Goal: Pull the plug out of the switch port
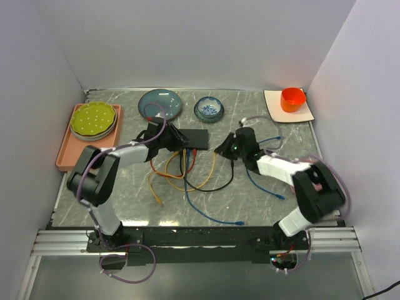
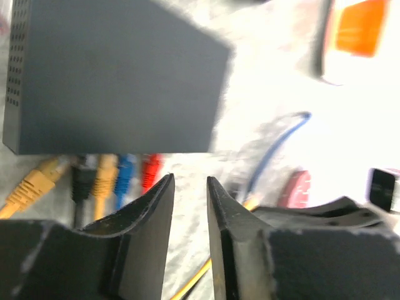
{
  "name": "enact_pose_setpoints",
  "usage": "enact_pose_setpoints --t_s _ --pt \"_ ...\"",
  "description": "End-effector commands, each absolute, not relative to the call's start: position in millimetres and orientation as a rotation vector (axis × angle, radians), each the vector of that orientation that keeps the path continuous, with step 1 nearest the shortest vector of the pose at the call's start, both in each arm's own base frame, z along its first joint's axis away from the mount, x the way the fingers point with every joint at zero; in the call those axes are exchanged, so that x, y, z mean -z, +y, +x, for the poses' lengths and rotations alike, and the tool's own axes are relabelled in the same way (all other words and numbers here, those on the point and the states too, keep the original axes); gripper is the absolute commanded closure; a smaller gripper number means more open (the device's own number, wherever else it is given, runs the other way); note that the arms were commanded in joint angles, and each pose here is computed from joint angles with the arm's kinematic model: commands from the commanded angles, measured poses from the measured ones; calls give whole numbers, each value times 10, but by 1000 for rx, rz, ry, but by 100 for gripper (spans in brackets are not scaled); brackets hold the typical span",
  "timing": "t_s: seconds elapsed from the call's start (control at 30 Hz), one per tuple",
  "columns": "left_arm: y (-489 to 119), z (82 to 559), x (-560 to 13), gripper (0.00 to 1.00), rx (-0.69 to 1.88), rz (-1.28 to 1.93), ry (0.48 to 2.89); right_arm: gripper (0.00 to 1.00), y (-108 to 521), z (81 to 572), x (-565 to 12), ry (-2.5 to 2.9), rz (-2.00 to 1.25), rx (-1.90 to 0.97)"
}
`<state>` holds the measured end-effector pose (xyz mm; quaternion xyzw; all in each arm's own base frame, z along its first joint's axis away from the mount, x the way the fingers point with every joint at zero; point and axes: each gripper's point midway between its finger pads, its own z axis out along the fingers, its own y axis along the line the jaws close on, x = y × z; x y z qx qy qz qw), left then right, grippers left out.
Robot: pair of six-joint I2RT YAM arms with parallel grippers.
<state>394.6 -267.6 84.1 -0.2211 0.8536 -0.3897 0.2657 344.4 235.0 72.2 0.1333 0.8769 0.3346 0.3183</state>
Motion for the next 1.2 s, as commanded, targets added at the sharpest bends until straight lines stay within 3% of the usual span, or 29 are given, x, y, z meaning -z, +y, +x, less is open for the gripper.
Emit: enact_pose_setpoints --t_s 0.0,0.23,0.53,0.87,1.17 --pt "-2538 3963 -1411 64 1082 -577 2109 100 1703 3624 -1245 2177 277 -429" --pt "-2349 3778 -1543 50 1072 -630 2033 100 1133 3677 -2130 1979 274 -122" --pt "-2358 3653 -1571 49 1122 -626 2024 100 763 3464 -2641 1855 310 -4" --pt "-2382 3500 -1514 50 1123 -632 2034 100 335 3353 -2203 1967 377 205" --pt "-2581 3365 -1427 50 1173 -530 2081 100 540 3417 -1336 2200 493 -144"
